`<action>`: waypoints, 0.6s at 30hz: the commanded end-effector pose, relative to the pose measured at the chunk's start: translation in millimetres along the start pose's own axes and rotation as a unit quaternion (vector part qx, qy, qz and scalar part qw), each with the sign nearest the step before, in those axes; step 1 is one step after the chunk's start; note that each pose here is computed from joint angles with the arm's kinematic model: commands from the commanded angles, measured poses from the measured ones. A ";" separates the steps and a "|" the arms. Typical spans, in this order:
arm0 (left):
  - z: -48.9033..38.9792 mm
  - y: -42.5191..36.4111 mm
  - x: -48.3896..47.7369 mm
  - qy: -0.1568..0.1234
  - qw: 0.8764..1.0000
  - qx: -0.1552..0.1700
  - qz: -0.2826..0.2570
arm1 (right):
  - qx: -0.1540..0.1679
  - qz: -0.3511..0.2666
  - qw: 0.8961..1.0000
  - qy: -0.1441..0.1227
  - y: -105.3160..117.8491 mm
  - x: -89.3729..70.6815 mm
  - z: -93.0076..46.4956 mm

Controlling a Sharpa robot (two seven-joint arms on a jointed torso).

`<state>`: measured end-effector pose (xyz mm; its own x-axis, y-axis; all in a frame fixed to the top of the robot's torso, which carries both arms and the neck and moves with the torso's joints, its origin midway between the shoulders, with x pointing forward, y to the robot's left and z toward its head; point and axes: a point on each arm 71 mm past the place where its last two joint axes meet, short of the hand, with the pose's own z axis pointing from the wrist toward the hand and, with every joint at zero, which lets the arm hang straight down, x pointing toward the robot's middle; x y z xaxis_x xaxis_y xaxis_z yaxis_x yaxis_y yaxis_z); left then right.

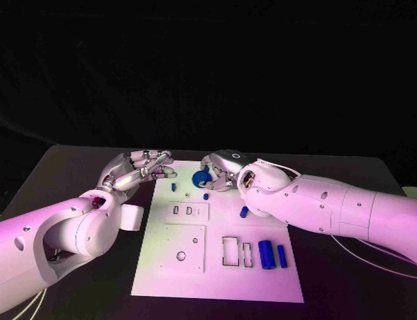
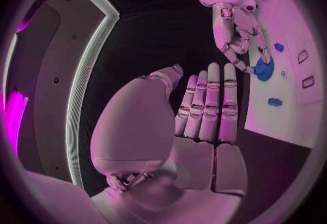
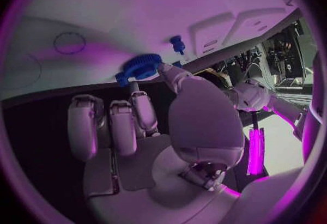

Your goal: Assemble the parts on the task board

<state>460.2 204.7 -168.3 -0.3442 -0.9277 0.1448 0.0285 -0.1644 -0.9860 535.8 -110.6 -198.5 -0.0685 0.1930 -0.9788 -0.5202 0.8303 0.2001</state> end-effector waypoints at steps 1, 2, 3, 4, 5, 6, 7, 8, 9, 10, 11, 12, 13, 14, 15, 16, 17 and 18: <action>0.4 -1.0 2.2 0.010 1.000 0.002 -0.006 | 0.003 -0.008 0.999 0.033 -1.5 5.3 -1.6; 0.4 -0.9 2.2 0.011 1.000 0.002 -0.006 | 0.003 -0.008 0.999 0.034 -2.0 5.5 -1.8; 0.4 -0.9 2.3 0.011 1.000 0.001 -0.006 | 0.004 -0.008 0.999 0.035 -2.4 5.6 -2.0; 0.4 -0.8 2.3 0.012 1.000 0.001 -0.006 | 0.005 -0.009 0.999 0.036 -3.1 5.6 -2.3; 0.4 -0.8 2.4 0.012 1.000 0.000 -0.007 | 0.005 -0.009 0.999 0.037 -3.7 5.6 -2.6; 0.4 -0.8 2.4 0.012 1.000 0.000 -0.007 | 0.005 -0.009 0.999 0.037 -3.8 5.6 -2.6; 0.4 -0.7 2.4 0.012 1.000 0.000 -0.007 | 0.006 -0.009 0.999 0.037 -4.2 5.6 -2.8; 0.3 -0.7 2.4 0.012 1.000 0.000 -0.007 | 0.006 -0.009 0.999 0.038 -4.9 5.6 -3.1; 0.3 -0.7 2.3 0.012 1.000 -0.001 -0.007 | 0.007 -0.009 0.999 0.038 -5.4 5.5 -3.4; 0.3 -0.6 2.2 0.012 1.000 -0.001 -0.007 | 0.008 -0.008 0.999 0.037 -6.1 5.4 -3.7; 0.3 -0.6 2.2 0.012 1.000 -0.001 -0.007 | 0.008 -0.008 0.999 0.037 -6.4 5.2 -3.9; 0.3 -0.6 2.1 0.012 1.000 -0.001 -0.007 | 0.009 -0.008 0.999 0.035 -7.1 4.8 -4.4; 0.3 -0.6 2.1 0.012 1.000 -0.001 -0.007 | 0.009 -0.007 0.999 0.032 -7.5 4.2 -4.8; 0.3 -0.5 2.0 0.012 1.000 -0.002 -0.007 | 0.008 -0.006 1.000 0.026 -8.1 3.2 -5.4; 0.3 -0.5 2.0 0.012 1.000 -0.002 -0.007 | 0.007 -0.003 1.000 0.019 -8.4 2.1 -6.1; 0.3 -0.5 1.9 0.012 1.000 -0.002 -0.007 | 0.005 0.000 1.000 0.009 -8.7 0.3 -7.3; 0.3 -0.5 1.8 0.012 1.000 -0.002 -0.007 | 0.003 0.003 1.000 0.002 -8.9 -1.0 -8.2; 0.3 -0.5 1.7 0.012 1.000 -0.002 -0.007 | 0.000 0.008 1.000 -0.010 -9.2 -3.2 -10.1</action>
<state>460.3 205.2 -168.8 -0.3480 -0.9261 0.1461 0.0225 -0.1640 -0.9862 533.3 -123.1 -199.7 -0.0877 0.1820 -0.9794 -0.5139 0.8340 0.2010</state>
